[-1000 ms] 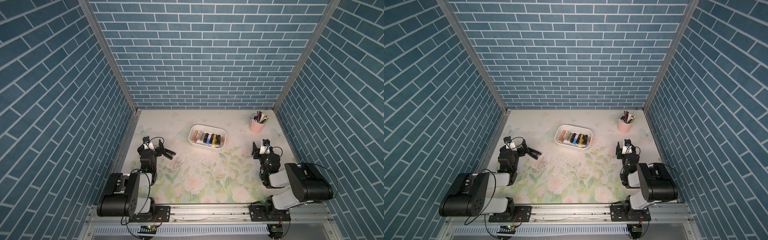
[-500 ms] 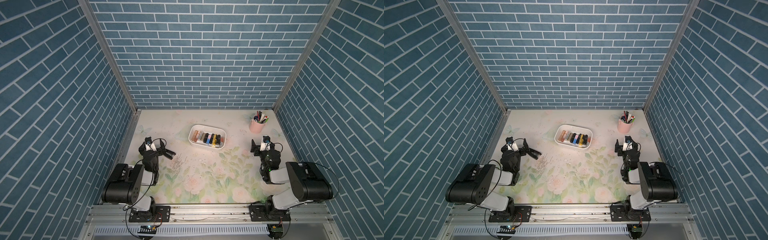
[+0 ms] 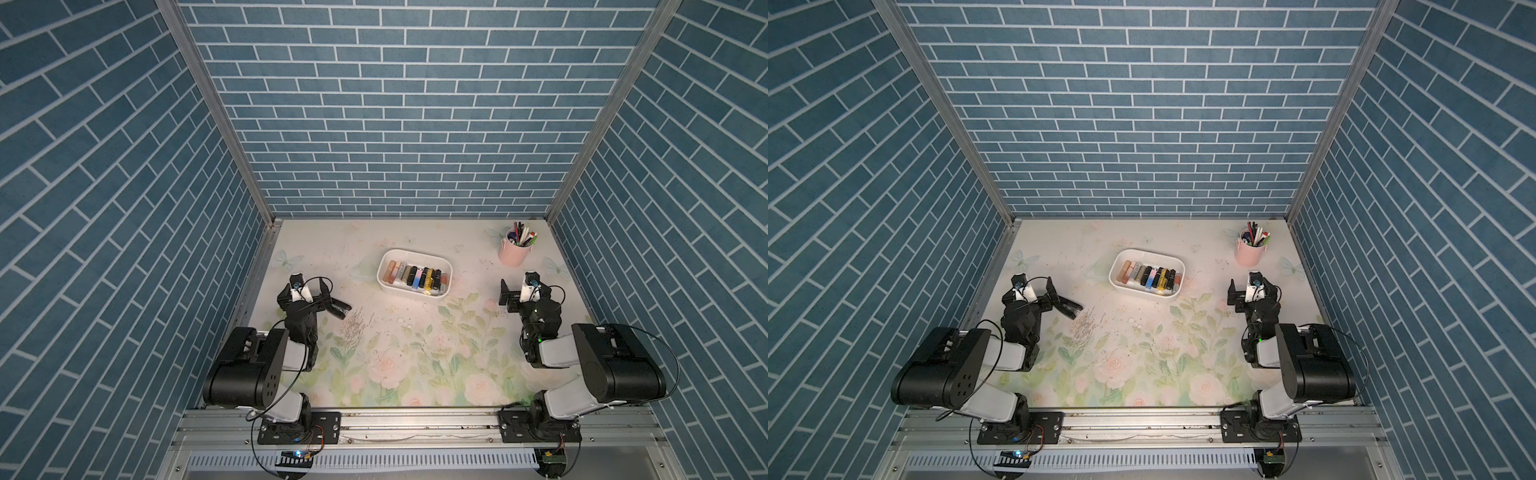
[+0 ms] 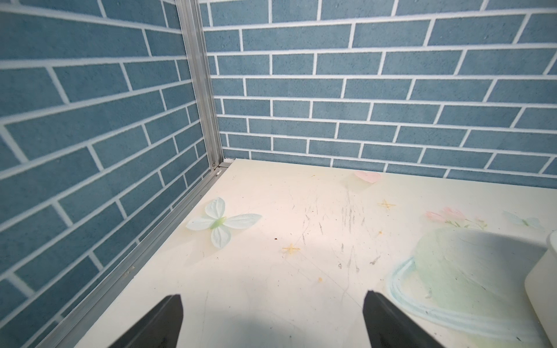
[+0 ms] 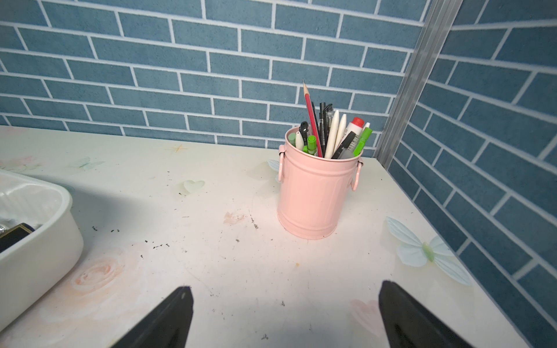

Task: Put the lipstick into the storage box
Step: Reset both arms

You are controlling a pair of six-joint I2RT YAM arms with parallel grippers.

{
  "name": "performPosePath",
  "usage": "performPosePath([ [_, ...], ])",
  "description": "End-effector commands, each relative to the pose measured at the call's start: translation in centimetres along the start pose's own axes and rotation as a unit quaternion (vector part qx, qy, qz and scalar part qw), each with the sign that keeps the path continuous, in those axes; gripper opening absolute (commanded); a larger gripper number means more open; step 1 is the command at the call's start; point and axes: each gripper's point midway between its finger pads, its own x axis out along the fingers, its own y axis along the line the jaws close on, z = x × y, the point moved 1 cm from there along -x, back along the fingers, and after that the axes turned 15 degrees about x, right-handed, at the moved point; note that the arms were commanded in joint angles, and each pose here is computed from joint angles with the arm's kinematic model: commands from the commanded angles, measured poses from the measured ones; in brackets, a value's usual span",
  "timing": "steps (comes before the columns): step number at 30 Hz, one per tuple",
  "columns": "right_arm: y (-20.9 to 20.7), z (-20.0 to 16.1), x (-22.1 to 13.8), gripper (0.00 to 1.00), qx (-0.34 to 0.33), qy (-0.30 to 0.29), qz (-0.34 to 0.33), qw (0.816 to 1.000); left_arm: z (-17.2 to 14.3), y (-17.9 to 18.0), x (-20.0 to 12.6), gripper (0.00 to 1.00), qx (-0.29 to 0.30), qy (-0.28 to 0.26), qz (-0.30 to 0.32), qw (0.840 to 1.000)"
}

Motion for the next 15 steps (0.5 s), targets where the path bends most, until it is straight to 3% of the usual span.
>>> performPosePath([
  [1,0.02,0.25,0.29,1.0,0.003,-0.002,0.001,1.0,0.64,0.4,0.19,1.0,-0.007,-0.01,0.008,1.0],
  [15,0.01,0.15,0.44,1.0,0.003,0.0,0.001,1.0,0.65,0.33,0.19,1.0,-0.006,-0.01,0.008,1.0],
])
